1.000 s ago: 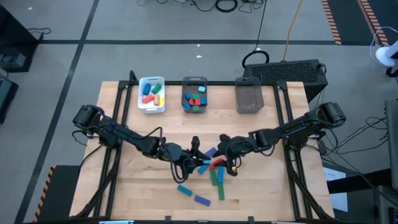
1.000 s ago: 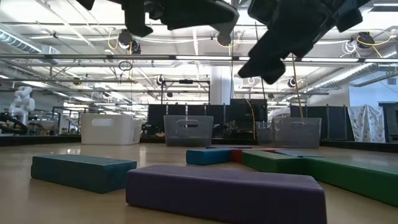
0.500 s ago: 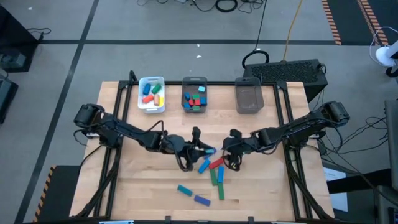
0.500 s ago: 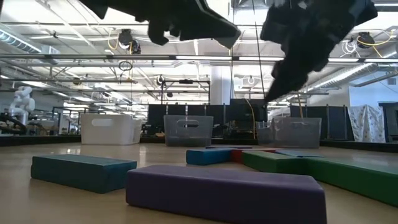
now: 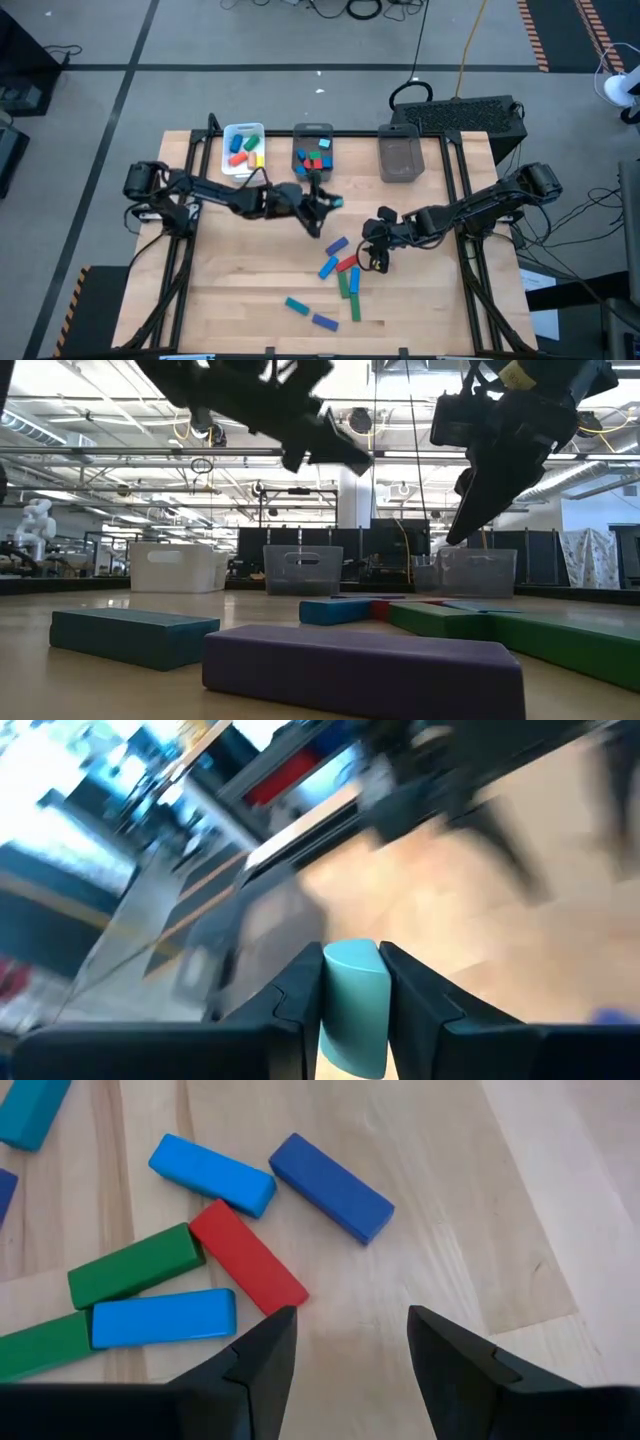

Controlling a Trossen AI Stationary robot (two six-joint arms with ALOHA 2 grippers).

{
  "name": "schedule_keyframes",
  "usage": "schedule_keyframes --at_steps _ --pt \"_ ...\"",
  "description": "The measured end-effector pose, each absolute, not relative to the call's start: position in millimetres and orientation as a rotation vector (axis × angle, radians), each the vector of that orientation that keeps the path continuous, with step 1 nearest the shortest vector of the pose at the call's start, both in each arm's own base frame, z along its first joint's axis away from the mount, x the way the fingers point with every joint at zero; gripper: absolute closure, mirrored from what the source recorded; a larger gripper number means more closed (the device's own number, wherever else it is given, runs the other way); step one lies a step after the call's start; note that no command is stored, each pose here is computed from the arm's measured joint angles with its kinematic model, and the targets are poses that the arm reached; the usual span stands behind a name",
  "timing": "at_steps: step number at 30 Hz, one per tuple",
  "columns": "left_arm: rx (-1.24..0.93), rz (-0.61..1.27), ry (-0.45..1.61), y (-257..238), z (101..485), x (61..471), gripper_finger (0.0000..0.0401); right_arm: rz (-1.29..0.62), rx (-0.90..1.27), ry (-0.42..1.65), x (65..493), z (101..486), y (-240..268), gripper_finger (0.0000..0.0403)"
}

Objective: Sort blocks by size
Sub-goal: Put the light blue half circle block into the left black bin

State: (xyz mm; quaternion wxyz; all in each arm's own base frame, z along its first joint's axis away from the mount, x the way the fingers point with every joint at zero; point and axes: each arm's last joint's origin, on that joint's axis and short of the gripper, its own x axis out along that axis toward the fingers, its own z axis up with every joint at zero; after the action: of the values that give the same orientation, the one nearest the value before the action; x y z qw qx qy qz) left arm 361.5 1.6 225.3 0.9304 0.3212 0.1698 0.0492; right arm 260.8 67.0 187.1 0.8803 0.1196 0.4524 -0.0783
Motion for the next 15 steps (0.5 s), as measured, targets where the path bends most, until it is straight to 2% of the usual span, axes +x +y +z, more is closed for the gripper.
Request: schedule_keyframes --at_steps 8,15 --pt "0.475 0.393 0.431 76.8 223.1 351.9 0.0313 -0.171 0.256 0.941 260.8 187.1 67.0 0.0223" --pt "0.285 0.491 0.527 125.5 212.7 333.7 0.0311 -0.167 0.256 0.932 261.5 187.6 67.1 0.0223"
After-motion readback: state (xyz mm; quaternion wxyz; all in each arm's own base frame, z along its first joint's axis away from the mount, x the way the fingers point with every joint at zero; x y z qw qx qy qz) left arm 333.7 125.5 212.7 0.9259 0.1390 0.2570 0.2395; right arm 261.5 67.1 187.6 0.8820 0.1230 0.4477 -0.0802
